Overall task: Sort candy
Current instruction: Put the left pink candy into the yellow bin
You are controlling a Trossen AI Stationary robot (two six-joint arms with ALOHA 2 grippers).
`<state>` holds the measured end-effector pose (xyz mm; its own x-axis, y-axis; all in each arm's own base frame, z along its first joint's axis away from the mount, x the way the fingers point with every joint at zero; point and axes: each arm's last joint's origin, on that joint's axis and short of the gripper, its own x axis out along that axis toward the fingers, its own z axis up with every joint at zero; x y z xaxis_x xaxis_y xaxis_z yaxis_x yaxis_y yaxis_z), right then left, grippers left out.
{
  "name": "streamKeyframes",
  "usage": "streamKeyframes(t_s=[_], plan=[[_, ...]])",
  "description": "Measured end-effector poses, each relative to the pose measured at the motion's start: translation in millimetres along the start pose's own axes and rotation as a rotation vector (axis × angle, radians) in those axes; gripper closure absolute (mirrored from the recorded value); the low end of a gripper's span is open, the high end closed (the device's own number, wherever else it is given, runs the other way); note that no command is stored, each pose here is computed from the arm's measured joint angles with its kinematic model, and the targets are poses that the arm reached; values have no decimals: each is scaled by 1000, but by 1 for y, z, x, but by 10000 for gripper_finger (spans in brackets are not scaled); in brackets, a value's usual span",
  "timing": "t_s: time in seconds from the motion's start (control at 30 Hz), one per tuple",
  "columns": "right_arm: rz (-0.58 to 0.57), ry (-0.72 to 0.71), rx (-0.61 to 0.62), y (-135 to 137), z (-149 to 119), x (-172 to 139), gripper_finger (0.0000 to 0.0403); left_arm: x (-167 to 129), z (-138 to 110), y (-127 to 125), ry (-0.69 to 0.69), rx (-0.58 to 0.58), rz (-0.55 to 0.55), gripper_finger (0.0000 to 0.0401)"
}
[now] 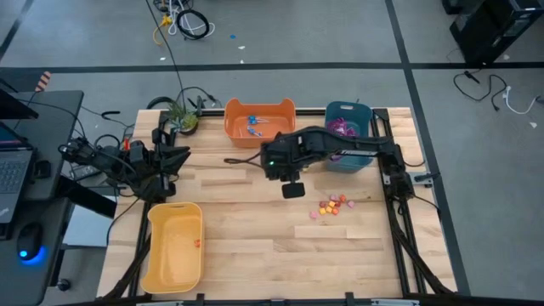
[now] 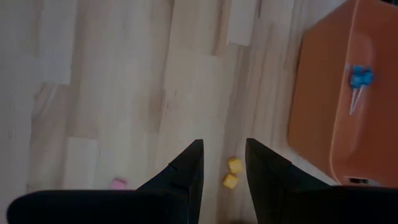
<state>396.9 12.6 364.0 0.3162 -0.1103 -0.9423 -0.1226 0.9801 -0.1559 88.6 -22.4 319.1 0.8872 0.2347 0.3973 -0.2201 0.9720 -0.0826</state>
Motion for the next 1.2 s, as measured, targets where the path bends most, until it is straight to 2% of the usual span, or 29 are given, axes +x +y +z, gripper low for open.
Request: streamKeyframes(t_s=[0.3,0.47,0.63,0.8,1.03,1.2], plan=[[8,-50,23,7,-17,-12,298,0,0,0,4,-4,-1,334],[8,-117,76,19,-48,-3,304,0,-2,0,14,2,-4,334],[-39,-280,133,30,-79,4,310,0,-2,0,14,2,-4,334],[-56,-350,207,39,-106,27,312,0,-2,0,18,6,-4,334],[-13,-300,336,51,-144,82,312,0,-5,-1,40,21,-9,334],[47,-274,353,68,-164,108,312,0,-5,-1,46,7,-10,334]])
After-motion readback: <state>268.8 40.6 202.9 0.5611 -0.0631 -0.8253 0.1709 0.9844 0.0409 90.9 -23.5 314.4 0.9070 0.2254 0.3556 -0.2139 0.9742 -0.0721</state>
